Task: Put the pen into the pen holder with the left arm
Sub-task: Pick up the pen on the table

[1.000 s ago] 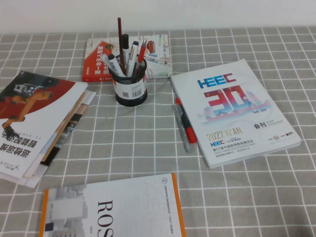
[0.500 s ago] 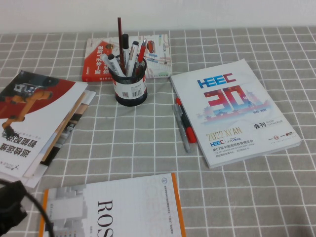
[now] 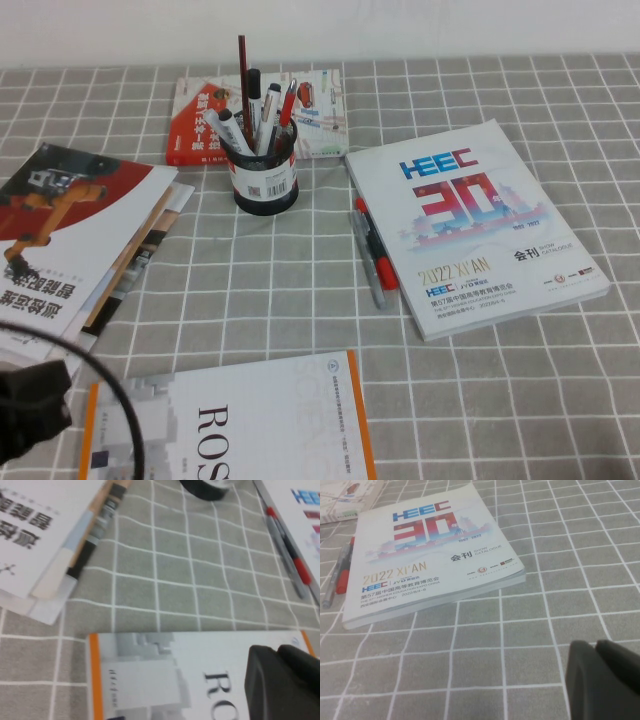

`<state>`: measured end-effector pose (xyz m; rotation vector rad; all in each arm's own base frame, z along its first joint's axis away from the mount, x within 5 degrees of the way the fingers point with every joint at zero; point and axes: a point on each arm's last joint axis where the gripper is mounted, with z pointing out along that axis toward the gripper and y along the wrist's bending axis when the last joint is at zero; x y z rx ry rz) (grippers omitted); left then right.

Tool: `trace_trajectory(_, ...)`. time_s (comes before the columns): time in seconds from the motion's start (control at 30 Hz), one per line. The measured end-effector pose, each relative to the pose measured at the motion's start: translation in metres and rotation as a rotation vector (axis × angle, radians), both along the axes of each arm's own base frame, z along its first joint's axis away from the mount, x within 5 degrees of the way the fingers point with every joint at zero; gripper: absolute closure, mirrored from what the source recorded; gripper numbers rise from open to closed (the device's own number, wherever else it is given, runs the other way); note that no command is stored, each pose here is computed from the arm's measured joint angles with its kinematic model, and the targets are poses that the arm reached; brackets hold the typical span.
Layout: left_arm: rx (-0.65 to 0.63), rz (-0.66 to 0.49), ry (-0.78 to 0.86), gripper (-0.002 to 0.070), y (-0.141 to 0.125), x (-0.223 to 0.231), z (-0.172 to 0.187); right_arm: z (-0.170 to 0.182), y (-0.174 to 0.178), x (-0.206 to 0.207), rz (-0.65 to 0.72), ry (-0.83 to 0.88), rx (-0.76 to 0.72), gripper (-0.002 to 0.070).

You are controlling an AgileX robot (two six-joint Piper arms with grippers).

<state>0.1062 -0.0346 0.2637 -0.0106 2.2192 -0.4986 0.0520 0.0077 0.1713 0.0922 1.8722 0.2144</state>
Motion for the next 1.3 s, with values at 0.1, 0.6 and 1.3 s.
trace_trajectory(0.1,0.006,-0.04,0.045,0.0675,-0.003,0.01,0.016,0.0,0.0,0.0,0.0,0.0,0.0,0.0692)
trace_trajectory(0.6,0.062,-0.164,0.268,0.0675,-0.017,0.099,0.037,0.0,0.0,0.0,0.0,0.0,0.0,0.0691)
trace_trajectory(1.3,0.294,-0.55,0.425,0.0675,-0.201,0.218,-0.004,0.0,0.0,0.0,0.0,0.0,0.0,0.0691)
